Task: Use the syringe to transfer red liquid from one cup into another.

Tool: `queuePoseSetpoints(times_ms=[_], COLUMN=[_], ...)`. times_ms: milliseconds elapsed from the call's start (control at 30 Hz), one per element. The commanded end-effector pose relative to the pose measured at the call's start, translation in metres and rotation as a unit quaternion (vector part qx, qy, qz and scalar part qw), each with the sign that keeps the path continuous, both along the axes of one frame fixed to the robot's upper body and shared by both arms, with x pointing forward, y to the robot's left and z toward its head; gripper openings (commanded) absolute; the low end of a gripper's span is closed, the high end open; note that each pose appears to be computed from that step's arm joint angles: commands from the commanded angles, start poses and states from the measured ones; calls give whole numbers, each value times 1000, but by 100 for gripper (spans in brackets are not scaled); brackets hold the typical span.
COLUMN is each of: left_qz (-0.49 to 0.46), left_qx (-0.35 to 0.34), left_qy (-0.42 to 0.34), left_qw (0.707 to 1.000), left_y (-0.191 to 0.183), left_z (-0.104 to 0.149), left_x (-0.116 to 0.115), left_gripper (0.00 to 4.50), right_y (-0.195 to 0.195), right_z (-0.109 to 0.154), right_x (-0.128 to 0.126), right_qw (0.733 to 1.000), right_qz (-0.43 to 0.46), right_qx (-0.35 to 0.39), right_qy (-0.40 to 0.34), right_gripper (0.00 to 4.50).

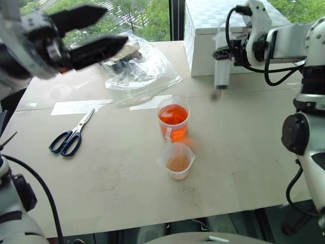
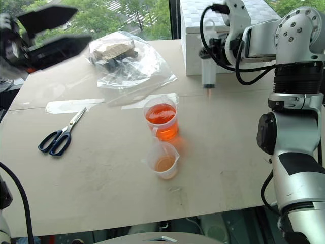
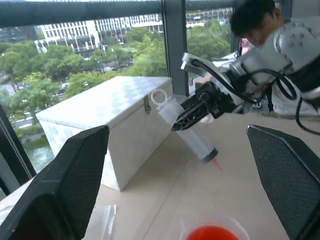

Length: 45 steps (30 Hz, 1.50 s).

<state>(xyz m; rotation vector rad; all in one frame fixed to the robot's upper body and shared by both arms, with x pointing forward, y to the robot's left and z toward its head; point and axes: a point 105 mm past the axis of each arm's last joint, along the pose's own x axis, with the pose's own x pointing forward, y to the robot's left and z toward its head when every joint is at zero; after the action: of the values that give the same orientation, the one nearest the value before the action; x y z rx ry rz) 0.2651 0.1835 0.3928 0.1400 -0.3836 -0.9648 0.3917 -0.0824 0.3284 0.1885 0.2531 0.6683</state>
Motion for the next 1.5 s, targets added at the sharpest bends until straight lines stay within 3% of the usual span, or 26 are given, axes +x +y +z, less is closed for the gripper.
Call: queuePoseSetpoints(times_ms=[33, 133, 367, 533, 700, 900, 1267, 1367, 1467, 1500], left_qz=[-8, -23, -82, -120, -164, -148, -164, -172, -167, -164], left_qx=[-34, -40, -10, 37, 106, 158, 91, 90, 111, 114], left_qy=[-30, -41, -35, -26, -15, 21, 43, 44, 54, 57], left_qw=[999, 998, 996, 992, 981, 976, 981, 980, 978, 978], left_y=[2, -6, -31, -43, -52, -54, -63, -66, -66, -67], left_z=[21, 29, 21, 8, -12, -46, -50, -50, -60, -62], left_x=[5, 15, 25, 22, 15, 30, 38, 36, 39, 40], left_gripper=[450, 450, 450, 450, 450, 450, 450, 382, 230, 230], right_y=[17, 26, 49, 62, 72, 81, 83, 84, 86, 87], right_z=[40, 43, 2, -22, -32, -52, -67, -71, -69, -68], right_x=[-30, -61, -85, -84, -84, -78, -67, -66, -68, -68], right_qw=[978, 939, 904, 903, 904, 906, 916, 917, 916, 916], right_qz=[109, 208, 300, 307, 315, 311, 289, 287, 287, 287], right_qx=[106, 147, 106, 51, 40, 6, -16, -24, -18, -17], right_qy=[-146, -231, -286, -297, -287, -288, -276, -275, -278, -279], right_gripper=[154, 154, 154, 154, 154, 154, 154, 154, 154, 154])
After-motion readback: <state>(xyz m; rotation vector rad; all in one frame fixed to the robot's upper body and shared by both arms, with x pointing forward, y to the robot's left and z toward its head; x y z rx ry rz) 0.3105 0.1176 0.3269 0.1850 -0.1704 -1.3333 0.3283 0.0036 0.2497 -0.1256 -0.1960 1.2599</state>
